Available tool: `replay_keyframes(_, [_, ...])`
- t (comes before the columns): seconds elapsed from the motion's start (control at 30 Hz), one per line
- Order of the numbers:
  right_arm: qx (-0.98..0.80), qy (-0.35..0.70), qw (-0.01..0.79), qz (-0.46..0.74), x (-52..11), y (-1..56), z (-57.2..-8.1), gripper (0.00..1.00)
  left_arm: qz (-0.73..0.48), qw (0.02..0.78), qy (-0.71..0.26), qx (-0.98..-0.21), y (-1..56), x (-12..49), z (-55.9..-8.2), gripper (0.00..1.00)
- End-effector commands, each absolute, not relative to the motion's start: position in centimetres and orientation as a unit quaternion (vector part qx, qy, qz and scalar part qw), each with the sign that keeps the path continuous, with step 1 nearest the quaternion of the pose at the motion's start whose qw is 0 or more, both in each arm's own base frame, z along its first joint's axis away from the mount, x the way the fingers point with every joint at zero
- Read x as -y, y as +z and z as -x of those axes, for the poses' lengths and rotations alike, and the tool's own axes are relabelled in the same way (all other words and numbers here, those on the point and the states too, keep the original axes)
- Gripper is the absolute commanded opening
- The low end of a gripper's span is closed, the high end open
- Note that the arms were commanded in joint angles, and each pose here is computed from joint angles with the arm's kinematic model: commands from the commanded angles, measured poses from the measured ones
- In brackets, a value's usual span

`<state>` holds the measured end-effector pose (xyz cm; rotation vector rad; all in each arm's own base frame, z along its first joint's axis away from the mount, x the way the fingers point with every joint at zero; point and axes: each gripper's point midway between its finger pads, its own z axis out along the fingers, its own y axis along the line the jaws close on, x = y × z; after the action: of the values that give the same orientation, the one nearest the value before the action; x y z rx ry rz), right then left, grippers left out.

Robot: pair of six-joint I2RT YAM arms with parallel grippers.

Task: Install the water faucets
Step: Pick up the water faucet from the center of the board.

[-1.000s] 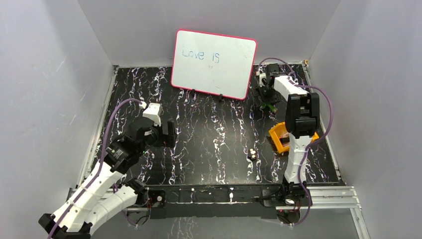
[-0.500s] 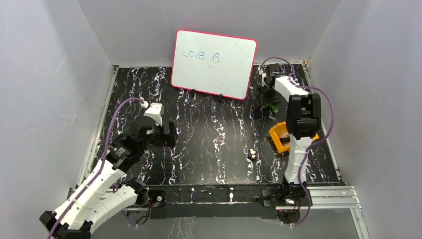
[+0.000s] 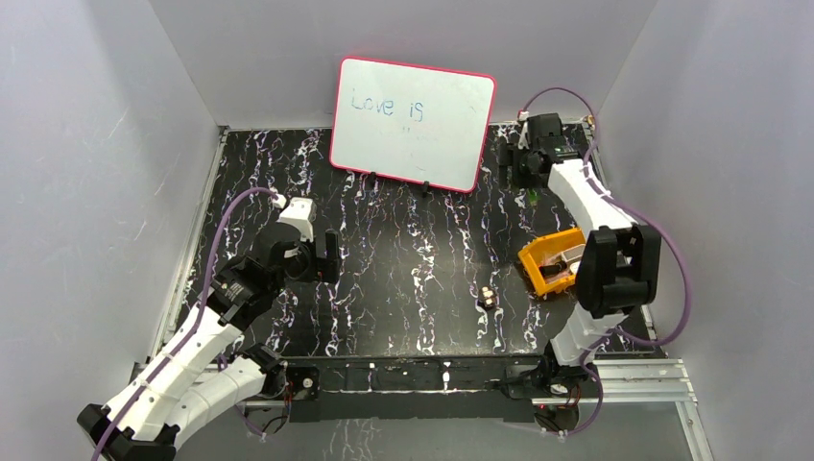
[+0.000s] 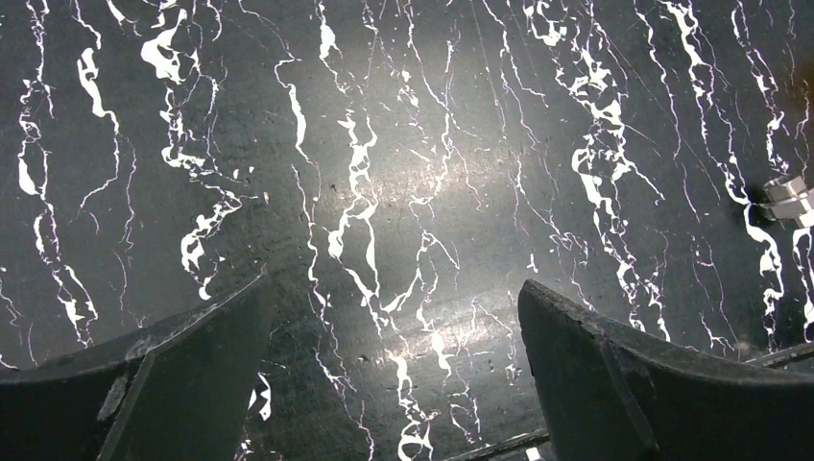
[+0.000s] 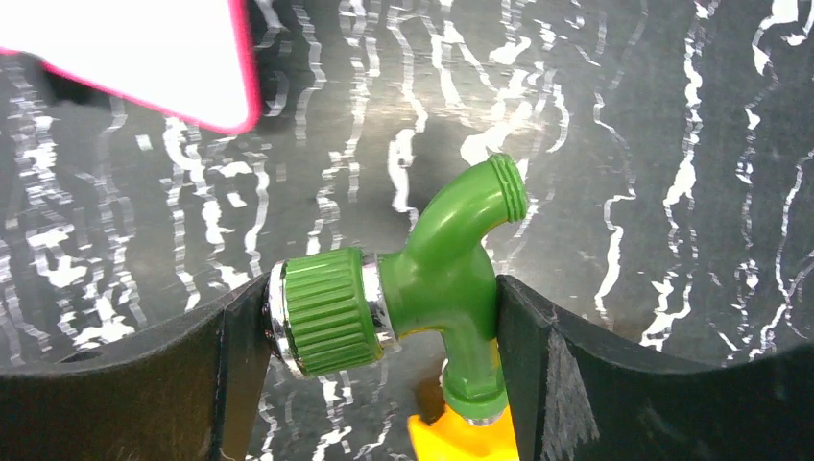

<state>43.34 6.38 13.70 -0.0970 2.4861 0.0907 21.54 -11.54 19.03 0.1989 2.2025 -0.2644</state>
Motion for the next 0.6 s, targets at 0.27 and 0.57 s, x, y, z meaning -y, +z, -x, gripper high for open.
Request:
replay_keyframes(0.27, [-0.911, 0.124, 0.355, 0.17, -24.4, 16.2, -31.9, 0.57, -0.008, 0.461, -0.042, -0.887, 19.4, 8.0, -21.7, 0.98])
replay_keyframes(0.57, [-0.889, 0.212, 0.318, 0.251, -32.5, 12.8, -21.9, 0.61, 0.016, 0.493, -0.064, -0.868, 23.1, 7.2, -20.6, 0.98])
